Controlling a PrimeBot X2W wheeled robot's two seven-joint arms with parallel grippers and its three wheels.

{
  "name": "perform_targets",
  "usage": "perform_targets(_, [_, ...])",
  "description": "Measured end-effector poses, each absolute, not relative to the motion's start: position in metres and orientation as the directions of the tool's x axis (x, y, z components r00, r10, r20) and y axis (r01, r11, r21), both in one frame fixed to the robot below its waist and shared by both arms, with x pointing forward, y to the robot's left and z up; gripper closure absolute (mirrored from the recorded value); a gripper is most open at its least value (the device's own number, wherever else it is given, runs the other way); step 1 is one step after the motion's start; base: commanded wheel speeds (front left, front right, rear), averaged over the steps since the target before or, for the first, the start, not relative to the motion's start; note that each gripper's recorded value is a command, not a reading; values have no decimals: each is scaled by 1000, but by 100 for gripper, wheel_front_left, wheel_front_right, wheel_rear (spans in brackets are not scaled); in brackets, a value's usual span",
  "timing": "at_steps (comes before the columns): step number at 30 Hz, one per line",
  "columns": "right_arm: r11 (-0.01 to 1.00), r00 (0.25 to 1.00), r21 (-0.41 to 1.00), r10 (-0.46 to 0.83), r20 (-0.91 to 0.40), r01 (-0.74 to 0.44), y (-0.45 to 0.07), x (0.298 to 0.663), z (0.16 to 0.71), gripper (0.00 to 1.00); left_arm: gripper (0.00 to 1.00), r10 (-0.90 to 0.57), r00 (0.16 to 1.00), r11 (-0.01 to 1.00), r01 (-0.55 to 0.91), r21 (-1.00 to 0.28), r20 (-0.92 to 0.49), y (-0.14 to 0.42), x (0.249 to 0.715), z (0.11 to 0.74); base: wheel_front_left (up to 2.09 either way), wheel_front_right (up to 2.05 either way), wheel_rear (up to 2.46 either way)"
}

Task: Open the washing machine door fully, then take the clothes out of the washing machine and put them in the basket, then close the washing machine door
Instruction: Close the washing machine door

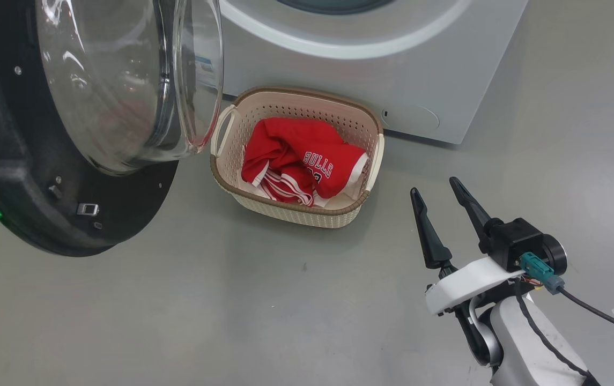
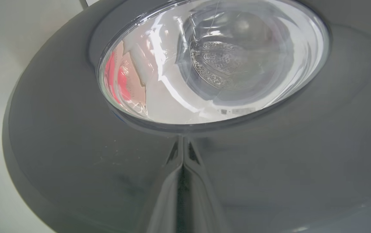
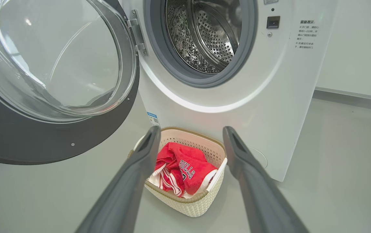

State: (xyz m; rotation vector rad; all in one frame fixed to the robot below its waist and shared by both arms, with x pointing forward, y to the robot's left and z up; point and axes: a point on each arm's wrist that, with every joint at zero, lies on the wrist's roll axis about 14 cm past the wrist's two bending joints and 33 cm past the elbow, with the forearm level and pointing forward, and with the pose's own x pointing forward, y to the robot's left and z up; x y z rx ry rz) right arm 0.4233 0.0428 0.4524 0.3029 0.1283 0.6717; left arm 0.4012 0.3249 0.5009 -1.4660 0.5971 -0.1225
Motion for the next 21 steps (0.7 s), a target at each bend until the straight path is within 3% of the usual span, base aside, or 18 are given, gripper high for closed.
perform_targets(12, [739,774,315,633,-21,-596,44,418,454,0,100,-470,835,200,-214,-956,-285,305,398,508,0,0,0])
perform_targets(21, [740,775,312,632,-15,-597,43,416,457,0,100,-319,898,304,-206,-930,-303,331,389,516,0,0,0])
